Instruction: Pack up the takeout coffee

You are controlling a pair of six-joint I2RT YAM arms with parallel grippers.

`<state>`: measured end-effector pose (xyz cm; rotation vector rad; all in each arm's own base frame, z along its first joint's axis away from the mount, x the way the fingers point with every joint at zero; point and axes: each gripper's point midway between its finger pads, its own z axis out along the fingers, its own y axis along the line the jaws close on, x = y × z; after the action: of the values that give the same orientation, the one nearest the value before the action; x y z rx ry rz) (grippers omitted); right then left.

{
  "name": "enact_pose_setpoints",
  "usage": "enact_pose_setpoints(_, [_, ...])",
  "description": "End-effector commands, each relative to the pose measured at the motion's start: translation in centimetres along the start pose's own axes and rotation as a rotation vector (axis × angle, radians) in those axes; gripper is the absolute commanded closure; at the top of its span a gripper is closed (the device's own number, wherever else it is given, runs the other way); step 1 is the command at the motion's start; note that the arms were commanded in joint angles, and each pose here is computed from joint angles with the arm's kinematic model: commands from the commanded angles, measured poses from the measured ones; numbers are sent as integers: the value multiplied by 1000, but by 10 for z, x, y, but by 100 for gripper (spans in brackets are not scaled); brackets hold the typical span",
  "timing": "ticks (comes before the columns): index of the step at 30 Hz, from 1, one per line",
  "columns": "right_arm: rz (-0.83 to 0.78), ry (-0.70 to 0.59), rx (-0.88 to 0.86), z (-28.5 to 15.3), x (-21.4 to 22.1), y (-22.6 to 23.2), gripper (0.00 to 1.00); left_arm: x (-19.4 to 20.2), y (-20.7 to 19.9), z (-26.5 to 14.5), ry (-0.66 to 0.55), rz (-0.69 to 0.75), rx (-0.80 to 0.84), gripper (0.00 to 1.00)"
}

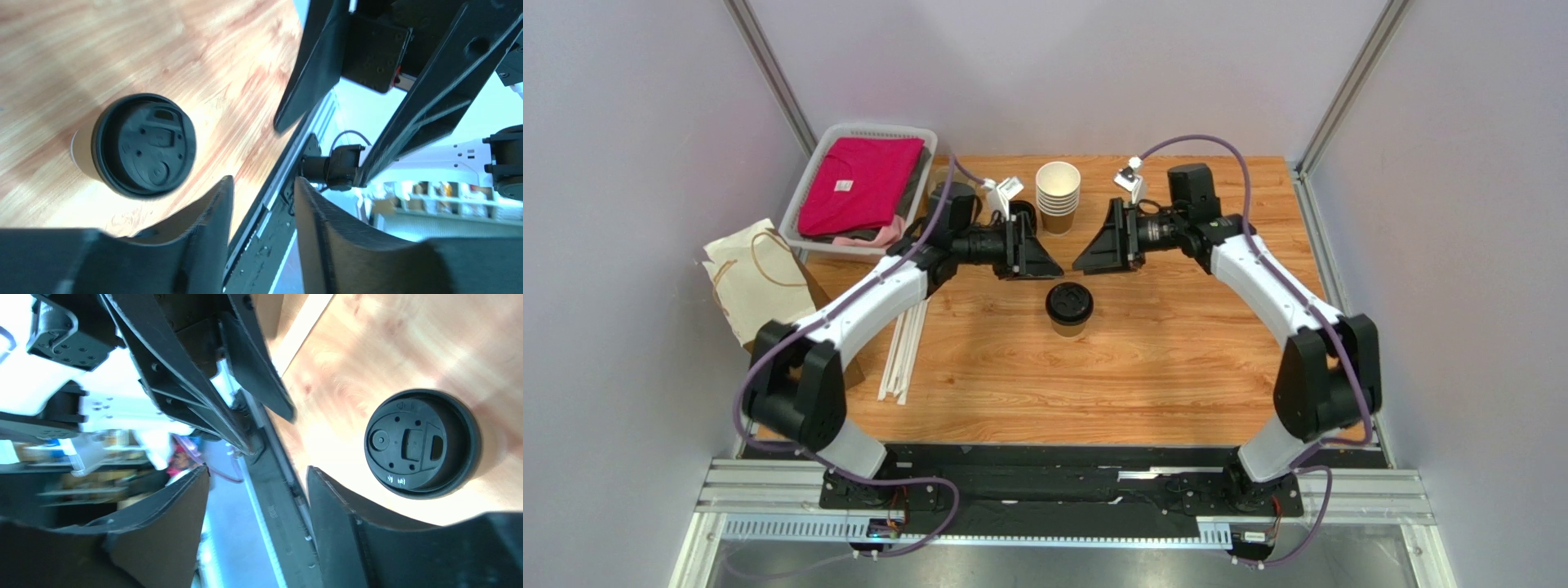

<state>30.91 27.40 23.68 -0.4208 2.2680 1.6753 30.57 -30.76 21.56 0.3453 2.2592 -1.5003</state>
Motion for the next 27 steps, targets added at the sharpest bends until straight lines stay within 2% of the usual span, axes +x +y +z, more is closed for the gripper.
enact_pose_setpoints(1, [-51,-20,186,-16,29,-17,35,25,16,-24,-48,-44,-134,47])
enact_pose_setpoints(7, [52,68,296,-9,80,-68,32,63,48,-19,20,-132,-171,46])
enact_pose_setpoints(13, [75,113,342,4,86,-98,32,82,69,-4,83,-186,-169,43])
enact_pose_setpoints(14, [69,112,342,6,81,-100,32,78,69,-1,74,-183,-155,39])
enact_pose_setpoints(16, [80,118,341,13,75,-111,32,74,76,7,70,-186,-151,37])
enact_pose_setpoints(27, [41,112,294,45,31,-127,33,34,92,27,-3,-135,-116,36])
